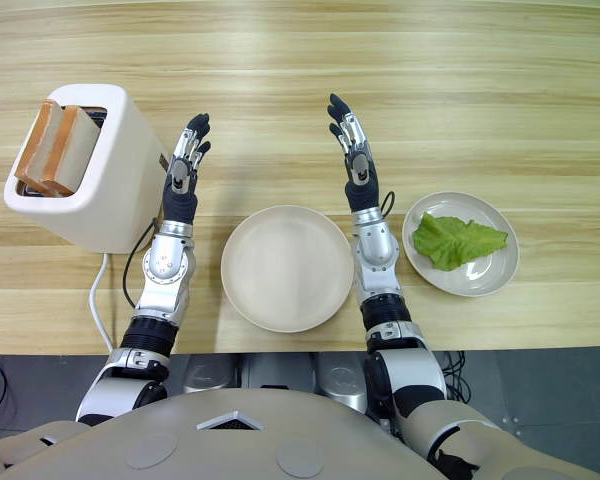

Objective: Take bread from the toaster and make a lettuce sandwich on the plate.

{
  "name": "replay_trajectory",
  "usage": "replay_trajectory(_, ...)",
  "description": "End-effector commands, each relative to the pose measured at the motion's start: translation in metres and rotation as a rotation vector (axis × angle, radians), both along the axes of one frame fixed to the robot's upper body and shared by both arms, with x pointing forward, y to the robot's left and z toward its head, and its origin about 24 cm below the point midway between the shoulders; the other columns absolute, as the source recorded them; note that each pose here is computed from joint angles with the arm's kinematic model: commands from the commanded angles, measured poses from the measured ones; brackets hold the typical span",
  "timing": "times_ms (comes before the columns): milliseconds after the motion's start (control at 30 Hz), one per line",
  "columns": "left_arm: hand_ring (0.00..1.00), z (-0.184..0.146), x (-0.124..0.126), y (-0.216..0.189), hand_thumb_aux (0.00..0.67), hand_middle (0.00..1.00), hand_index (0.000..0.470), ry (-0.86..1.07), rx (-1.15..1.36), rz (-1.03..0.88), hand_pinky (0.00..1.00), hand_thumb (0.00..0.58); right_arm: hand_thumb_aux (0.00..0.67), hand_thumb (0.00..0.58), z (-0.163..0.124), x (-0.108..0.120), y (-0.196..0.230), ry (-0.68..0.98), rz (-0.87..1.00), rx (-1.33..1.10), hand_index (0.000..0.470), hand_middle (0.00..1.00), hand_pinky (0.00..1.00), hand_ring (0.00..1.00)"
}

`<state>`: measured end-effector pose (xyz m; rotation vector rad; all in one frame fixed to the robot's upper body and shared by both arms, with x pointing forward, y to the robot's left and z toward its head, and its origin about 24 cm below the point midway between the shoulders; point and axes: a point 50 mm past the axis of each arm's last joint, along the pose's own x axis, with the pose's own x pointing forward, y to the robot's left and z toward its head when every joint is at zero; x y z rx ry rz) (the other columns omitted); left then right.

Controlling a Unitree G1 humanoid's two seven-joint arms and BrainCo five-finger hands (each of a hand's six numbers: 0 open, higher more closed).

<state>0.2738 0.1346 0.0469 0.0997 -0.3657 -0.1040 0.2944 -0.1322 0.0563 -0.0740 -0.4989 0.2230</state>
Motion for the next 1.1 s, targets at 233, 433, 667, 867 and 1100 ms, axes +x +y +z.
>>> replay_trajectory(233,0.00,-0.005,-0.001,0.004,0.000,0.00,0.000,0.020,0.021,0.013,0.00,0.000,0.000,0.000,0.000,-0.001,0.000,-0.003,-0.001,0.004,0.000,0.00,0.00,0.00)
replay_trajectory(433,0.00,-0.005,-0.001,0.004,0.000,0.00,0.000,0.020,0.020,0.012,0.00,0.000,0.000,0.000,0.000,-0.001,-0.001,-0.003,-0.002,0.004,0.000,0.00,0.00,0.00)
replay_trajectory(667,0.00,0.018,-0.008,0.009,0.000,0.00,0.000,-0.145,0.202,0.028,0.00,0.000,0.000,0.000,0.000,0.001,0.002,0.000,0.003,0.007,0.000,0.00,0.00,0.00)
replay_trajectory(867,0.00,0.090,-0.029,0.043,0.000,0.00,0.000,-0.426,0.672,0.193,0.00,0.000,0.000,0.000,0.000,0.004,0.001,0.006,-0.003,0.010,0.000,0.00,0.00,0.00)
replay_trajectory(1100,0.00,0.129,-0.060,0.120,0.000,0.00,0.000,-0.327,1.107,0.552,0.00,0.000,0.000,0.000,0.000,0.006,0.002,0.005,-0.009,0.012,0.000,0.00,0.00,0.00)
